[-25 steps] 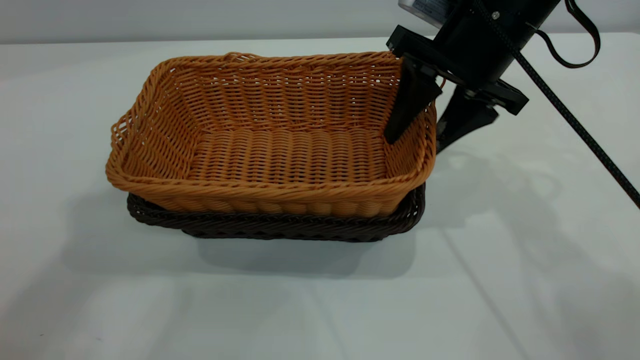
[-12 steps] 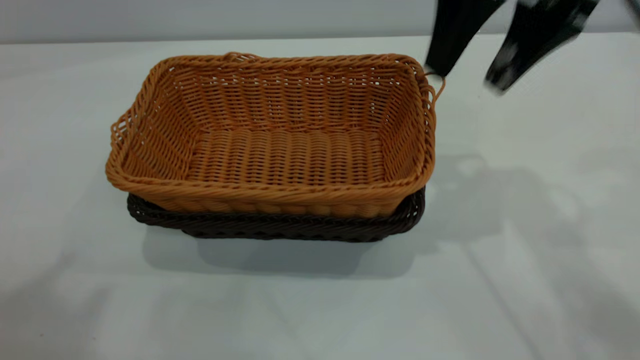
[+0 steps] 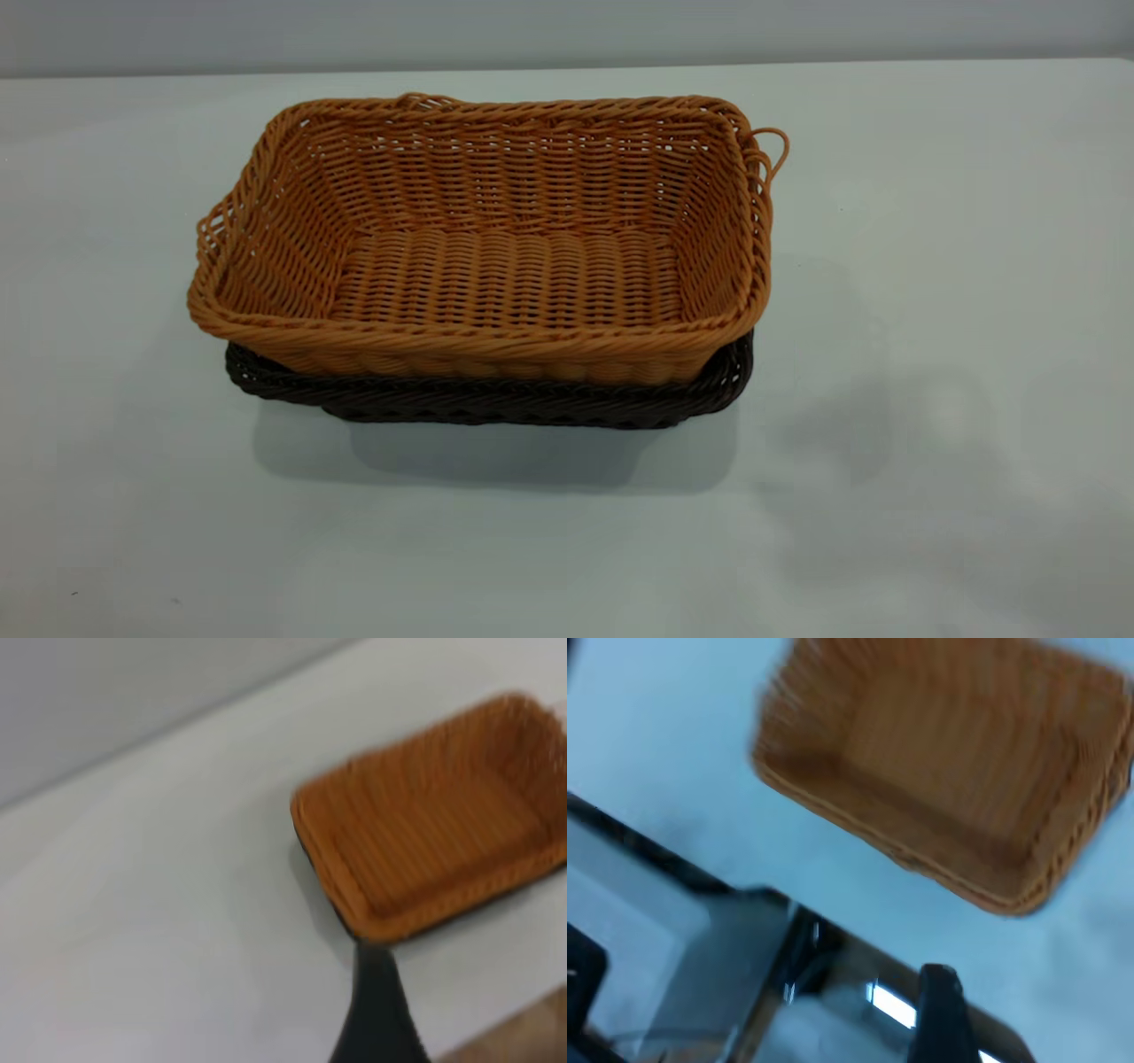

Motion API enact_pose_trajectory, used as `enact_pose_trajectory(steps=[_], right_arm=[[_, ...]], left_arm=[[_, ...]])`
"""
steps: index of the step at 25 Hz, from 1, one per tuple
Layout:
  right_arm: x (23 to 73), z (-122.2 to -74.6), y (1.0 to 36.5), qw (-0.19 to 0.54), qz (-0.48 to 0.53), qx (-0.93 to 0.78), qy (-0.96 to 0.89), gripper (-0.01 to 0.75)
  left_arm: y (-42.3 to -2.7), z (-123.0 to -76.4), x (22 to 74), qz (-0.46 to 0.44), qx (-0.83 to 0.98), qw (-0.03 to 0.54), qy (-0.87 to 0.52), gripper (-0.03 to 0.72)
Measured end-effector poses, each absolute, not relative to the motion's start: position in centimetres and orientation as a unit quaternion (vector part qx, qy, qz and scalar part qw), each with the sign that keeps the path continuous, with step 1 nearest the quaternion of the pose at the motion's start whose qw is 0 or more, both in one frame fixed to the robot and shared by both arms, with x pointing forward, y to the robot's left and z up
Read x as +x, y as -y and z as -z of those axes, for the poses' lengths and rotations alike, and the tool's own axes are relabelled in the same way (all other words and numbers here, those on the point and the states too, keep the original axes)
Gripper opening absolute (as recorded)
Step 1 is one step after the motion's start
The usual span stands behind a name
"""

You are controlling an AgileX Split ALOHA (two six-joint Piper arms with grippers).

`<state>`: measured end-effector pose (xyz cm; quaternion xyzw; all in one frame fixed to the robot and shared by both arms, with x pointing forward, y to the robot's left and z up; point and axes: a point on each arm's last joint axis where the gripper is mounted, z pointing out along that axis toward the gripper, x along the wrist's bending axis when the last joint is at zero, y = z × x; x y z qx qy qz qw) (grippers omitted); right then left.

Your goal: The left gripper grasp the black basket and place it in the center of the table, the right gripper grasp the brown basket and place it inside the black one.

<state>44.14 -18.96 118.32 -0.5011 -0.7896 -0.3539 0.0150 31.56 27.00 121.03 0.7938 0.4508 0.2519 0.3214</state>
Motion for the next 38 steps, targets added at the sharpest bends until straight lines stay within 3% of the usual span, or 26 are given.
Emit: enact_pose_trajectory(steps=[4,8,13,16,20,24,38], right_arm=[[37.1,-121.8,21.7,-0.062,0.411,-0.48,0.773,0.44],[30.2,-120.9,24.6,-0.113,0.438,-0.481,0.751,0.44],[24.3,-114.3,27.1,-0.135,0.434,-0.513,0.728,0.461],[22.0,-110.1,28.7,-0.183,0.428,-0.519,0.717,0.471],[21.3,-106.5,30.4,-0.258,0.408,-0.532,0.695,0.474],[22.7,-103.9,30.3,-0.263,0.388,-0.548,0.693,0.473],[23.0,-103.8,30.1,-0.263,0.4,-0.545,0.688,0.475]], left_arm=[[-27.1,-116.6,31.4,-0.215,0.814,0.276,-0.463,0.47],[-27.1,-111.5,30.7,-0.162,0.83,0.235,-0.479,0.47],[-27.4,-105.9,28.5,-0.105,0.839,0.214,-0.489,0.47],[-27.8,-104.2,27.1,-0.103,0.836,0.226,-0.489,0.47],[-28.4,-104.2,25.3,-0.134,0.819,0.276,-0.485,0.47],[-28.9,-103.6,24.3,-0.16,0.806,0.311,-0.478,0.47],[-29.0,-103.5,24.2,-0.173,0.796,0.323,-0.482,0.47]])
